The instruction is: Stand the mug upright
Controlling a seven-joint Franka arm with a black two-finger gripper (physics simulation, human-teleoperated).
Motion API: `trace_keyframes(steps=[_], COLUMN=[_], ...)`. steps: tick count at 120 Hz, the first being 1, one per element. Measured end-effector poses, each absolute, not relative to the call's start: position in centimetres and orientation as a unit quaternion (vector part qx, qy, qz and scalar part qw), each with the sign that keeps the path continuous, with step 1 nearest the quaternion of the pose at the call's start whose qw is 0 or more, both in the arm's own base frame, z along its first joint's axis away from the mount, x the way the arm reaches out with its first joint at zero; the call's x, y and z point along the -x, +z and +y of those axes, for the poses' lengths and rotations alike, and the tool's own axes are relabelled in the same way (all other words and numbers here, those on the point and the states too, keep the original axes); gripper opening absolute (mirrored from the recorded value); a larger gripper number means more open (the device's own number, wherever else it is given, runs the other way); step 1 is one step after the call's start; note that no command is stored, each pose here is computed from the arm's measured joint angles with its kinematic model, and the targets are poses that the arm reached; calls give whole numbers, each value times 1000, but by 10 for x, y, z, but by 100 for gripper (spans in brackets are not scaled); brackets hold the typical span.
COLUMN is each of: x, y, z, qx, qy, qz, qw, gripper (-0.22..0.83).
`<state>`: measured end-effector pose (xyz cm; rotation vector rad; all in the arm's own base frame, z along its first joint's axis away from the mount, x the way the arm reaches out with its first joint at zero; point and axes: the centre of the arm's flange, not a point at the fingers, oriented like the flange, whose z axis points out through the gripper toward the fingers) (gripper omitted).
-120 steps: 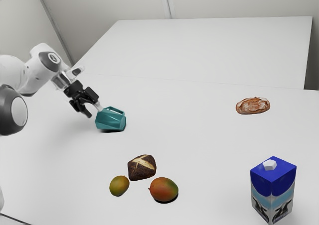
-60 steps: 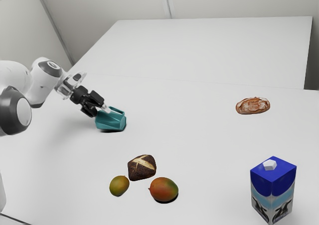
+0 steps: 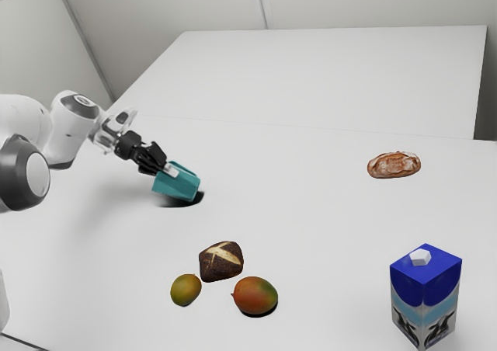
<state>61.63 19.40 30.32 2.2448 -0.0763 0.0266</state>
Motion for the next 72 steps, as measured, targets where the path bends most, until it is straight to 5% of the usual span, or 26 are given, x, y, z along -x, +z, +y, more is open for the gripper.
trace_keyframes(steps=[38, 72], x=[-623, -585], y=[336, 365], z=[164, 96], qx=[-907, -957], qy=[14, -11], qz=[-68, -134], qw=[415, 255], gripper=[-16, -17])
